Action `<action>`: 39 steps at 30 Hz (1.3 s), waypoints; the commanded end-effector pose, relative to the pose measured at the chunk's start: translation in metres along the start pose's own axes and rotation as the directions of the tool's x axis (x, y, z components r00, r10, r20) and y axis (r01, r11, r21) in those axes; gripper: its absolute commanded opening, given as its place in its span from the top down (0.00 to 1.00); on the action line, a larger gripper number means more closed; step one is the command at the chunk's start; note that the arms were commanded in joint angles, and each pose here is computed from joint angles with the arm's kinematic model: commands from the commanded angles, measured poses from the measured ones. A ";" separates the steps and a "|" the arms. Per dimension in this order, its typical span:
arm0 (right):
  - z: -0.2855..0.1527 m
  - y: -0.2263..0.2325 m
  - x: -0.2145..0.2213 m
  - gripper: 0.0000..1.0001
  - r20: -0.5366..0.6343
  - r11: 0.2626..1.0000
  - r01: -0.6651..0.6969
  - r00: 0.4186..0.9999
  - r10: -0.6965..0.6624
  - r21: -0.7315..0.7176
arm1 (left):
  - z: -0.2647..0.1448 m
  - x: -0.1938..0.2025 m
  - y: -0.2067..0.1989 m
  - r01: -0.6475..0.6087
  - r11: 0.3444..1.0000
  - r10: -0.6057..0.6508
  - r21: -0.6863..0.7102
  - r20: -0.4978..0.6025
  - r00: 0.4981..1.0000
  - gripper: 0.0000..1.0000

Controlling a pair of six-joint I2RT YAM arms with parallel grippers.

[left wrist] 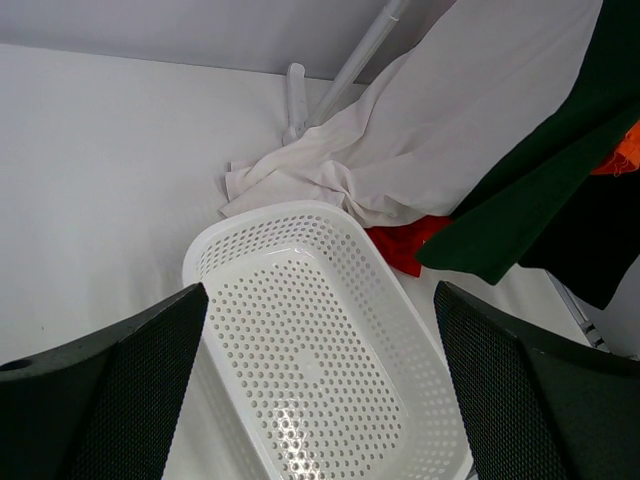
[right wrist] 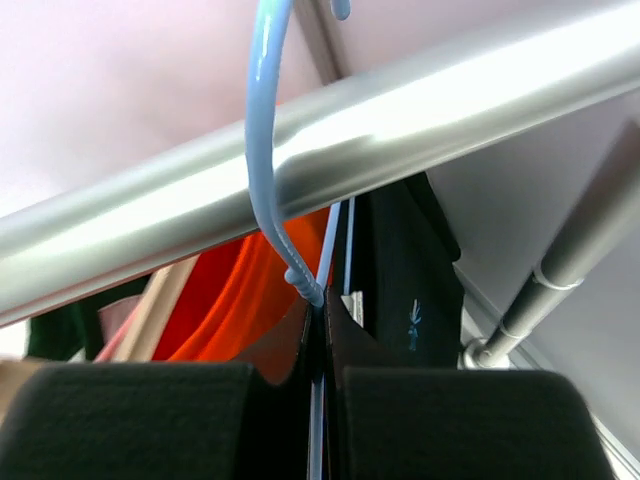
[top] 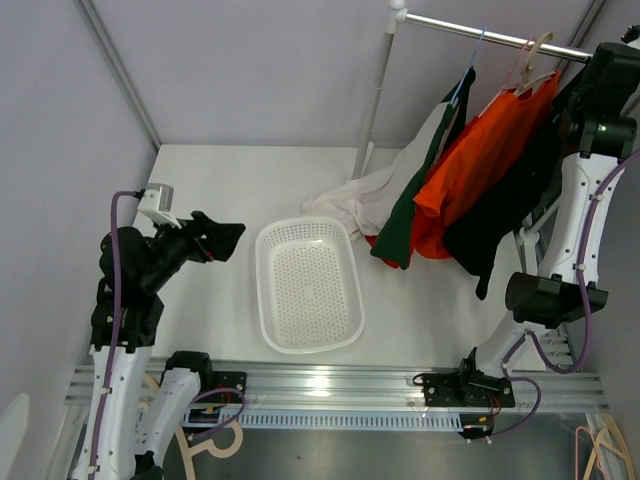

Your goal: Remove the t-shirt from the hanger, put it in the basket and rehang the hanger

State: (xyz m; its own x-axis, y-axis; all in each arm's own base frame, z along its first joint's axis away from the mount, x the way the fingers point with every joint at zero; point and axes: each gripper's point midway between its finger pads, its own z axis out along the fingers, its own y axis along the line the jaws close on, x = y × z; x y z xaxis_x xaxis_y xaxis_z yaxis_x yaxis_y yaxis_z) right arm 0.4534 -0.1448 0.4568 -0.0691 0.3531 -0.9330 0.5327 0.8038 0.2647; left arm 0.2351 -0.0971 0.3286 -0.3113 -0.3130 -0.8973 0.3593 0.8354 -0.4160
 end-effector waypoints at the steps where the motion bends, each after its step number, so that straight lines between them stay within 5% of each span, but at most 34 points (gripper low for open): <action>1: -0.033 0.023 -0.045 1.00 0.132 0.996 -0.003 0.991 0.015 -0.093 | -0.007 -0.014 -0.006 -0.041 0.999 0.041 0.000 0.044 0.998 0.00; 13: -0.113 0.026 -0.055 1.00 0.181 0.984 0.040 0.983 -0.008 -0.174 | -0.010 -0.010 -0.010 -0.042 0.999 0.041 0.027 0.045 0.998 0.00; 20: -0.158 0.024 -0.054 1.00 0.194 0.980 0.063 0.981 -0.025 -0.190 | -0.009 -0.011 -0.033 -0.071 0.984 0.062 0.163 0.059 0.996 0.03; 23: -0.173 0.019 -0.043 1.00 0.173 0.982 0.035 0.985 -0.002 -0.187 | -0.010 -0.010 -0.047 -0.087 0.965 0.075 0.247 0.056 0.996 0.13; 31: -0.186 0.011 0.015 1.00 0.112 0.985 -0.079 0.989 0.096 -0.151 | -0.034 -0.025 -0.104 -0.245 0.885 0.199 0.395 0.155 0.968 0.09; 39: -0.211 0.011 0.019 1.00 0.104 0.969 -0.197 0.971 0.214 -0.149 | -0.023 -0.028 -0.153 -0.353 0.804 0.279 0.478 0.220 0.935 0.09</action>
State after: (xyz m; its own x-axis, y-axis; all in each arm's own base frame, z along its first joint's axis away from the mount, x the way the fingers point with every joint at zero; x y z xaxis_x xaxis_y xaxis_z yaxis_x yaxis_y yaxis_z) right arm 0.2977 -0.0253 0.4584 -0.0305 0.3903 -0.9202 0.4227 0.8393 0.3420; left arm 0.1541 -0.1942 0.4041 -0.0957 -0.1810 -0.9788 0.8336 0.5229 -0.1782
